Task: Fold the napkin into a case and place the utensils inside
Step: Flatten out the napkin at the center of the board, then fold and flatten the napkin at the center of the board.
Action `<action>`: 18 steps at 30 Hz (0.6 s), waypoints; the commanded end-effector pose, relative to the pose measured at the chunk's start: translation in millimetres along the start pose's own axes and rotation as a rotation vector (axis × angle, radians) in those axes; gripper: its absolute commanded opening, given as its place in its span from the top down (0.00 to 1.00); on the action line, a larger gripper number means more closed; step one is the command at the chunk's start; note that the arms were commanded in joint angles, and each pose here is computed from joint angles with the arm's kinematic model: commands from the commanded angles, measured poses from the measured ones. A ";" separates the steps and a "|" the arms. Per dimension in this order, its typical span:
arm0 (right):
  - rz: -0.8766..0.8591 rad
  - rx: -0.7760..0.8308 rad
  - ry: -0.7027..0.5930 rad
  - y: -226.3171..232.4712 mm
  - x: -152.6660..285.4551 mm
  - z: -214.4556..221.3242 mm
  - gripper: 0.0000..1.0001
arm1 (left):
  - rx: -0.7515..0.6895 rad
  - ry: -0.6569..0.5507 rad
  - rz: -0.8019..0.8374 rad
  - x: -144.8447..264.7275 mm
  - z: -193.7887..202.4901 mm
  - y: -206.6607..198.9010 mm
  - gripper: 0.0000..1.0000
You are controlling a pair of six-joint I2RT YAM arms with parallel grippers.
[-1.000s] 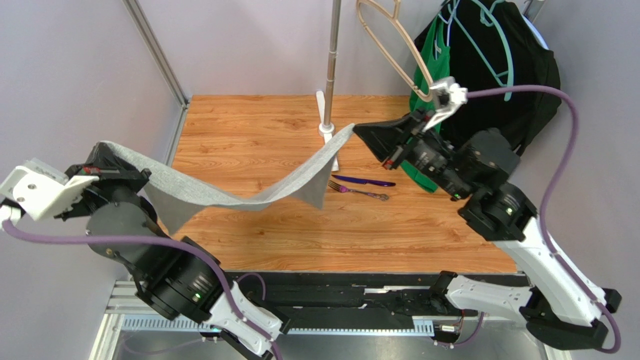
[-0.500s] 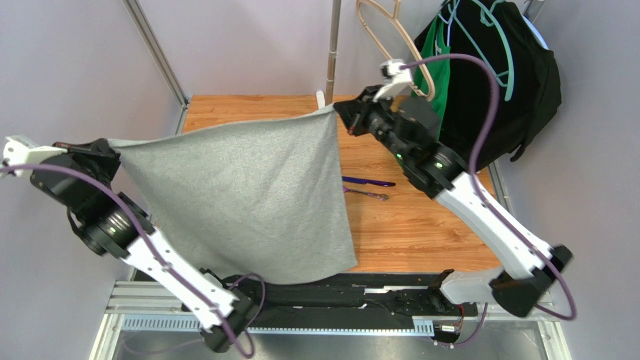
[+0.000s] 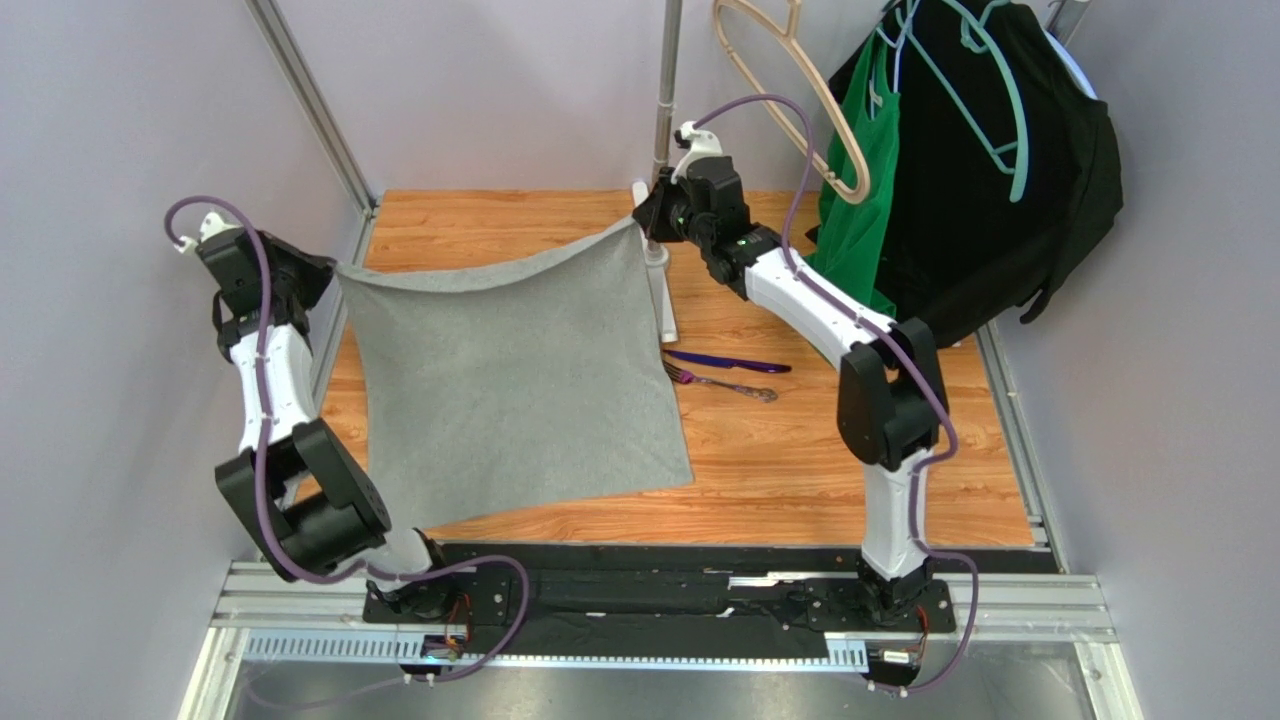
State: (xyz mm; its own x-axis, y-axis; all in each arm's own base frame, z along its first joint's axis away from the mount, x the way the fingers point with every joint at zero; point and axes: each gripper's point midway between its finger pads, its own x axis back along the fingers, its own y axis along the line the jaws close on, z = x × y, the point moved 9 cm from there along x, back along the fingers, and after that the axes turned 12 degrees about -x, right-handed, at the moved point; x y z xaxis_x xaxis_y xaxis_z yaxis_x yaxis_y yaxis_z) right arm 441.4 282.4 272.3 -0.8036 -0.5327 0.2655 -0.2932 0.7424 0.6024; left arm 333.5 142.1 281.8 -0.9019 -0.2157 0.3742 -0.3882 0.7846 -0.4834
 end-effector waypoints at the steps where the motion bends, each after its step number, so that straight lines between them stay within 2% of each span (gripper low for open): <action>1: -0.108 0.015 -0.093 9.7 -23.6 -30.6 1.00 | -0.091 -0.124 0.083 -16.9 -29.3 -30.9 1.00; 7: -0.116 0.002 -0.036 2.9 -42.2 -20.6 1.00 | -0.089 -0.061 0.016 -30.9 -22.6 -20.9 1.00; 9: -0.093 -0.006 0.002 0.5 -39.6 -16.3 1.00 | -0.063 0.018 -0.019 -30.1 -11.9 -16.7 1.00; 14: -0.062 -0.067 0.123 8.5 -6.2 -4.2 1.00 | 0.015 0.260 -0.227 0.4 23.2 -1.1 1.00; 15: -0.023 -0.086 0.180 -1.8 -0.1 13.6 1.00 | 0.014 0.260 -0.287 5.6 24.7 3.9 1.00; 18: -0.040 -0.113 0.212 5.8 25.8 21.6 1.00 | -0.012 0.322 -0.331 18.8 33.0 8.6 1.00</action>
State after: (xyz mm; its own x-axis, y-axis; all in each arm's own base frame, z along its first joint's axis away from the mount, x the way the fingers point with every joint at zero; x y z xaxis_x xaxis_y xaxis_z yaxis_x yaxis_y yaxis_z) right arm 449.1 286.9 237.8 -0.7062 -0.5953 0.3833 -0.2518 0.7171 0.6499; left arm 342.2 133.2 255.4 -0.7463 -0.2268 0.6257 -0.5509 0.7380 -0.3896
